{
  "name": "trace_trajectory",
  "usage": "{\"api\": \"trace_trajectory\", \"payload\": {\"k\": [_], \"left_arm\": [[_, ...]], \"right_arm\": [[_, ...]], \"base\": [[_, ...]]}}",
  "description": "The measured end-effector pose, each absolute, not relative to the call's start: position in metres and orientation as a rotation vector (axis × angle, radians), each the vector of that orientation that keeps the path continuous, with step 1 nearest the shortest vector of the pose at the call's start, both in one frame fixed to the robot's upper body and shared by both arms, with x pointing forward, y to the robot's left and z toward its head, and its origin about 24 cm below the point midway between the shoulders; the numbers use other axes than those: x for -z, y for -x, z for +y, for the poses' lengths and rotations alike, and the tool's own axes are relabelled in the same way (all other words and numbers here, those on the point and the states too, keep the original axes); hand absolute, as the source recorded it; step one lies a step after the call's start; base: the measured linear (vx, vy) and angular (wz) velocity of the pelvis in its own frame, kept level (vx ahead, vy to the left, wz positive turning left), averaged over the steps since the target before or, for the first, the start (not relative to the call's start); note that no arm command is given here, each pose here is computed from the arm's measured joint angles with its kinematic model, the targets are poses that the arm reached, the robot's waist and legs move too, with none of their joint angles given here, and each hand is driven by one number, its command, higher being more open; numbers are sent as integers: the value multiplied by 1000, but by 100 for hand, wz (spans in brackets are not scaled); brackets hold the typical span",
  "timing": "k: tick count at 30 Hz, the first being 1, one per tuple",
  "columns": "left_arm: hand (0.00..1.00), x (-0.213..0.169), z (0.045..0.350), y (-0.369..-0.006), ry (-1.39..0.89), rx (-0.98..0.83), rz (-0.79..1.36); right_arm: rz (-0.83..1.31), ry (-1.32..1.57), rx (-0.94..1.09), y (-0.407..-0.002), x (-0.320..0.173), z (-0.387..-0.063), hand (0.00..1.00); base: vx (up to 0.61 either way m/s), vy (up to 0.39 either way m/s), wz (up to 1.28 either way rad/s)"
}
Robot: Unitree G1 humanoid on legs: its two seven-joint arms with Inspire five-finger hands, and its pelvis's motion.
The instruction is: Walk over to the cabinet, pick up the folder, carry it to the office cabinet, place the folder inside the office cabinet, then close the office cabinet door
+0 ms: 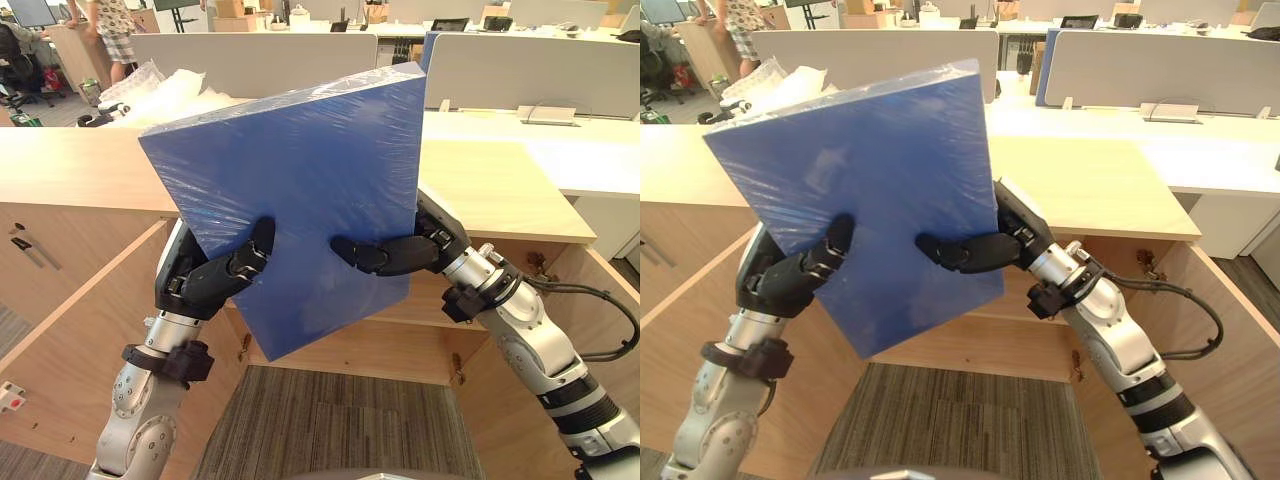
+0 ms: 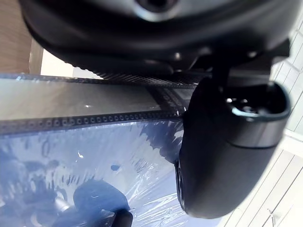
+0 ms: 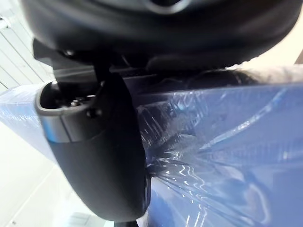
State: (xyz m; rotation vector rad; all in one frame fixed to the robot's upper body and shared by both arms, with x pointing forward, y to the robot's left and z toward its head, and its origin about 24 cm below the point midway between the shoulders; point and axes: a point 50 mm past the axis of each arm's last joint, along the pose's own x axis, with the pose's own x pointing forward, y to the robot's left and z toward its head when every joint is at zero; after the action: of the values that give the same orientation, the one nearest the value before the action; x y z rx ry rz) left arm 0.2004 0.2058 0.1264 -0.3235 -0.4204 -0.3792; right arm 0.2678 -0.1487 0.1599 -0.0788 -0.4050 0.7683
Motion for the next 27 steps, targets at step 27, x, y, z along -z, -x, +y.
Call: {"api": "trace_trajectory", "payload": {"k": [27], "left_arm": [[100,118,229,-95,-93,657,1011]], "right_arm": [[-359,1061,-1171,-232,-55,-82,0]], "base": [[-8,16,-8]]}}
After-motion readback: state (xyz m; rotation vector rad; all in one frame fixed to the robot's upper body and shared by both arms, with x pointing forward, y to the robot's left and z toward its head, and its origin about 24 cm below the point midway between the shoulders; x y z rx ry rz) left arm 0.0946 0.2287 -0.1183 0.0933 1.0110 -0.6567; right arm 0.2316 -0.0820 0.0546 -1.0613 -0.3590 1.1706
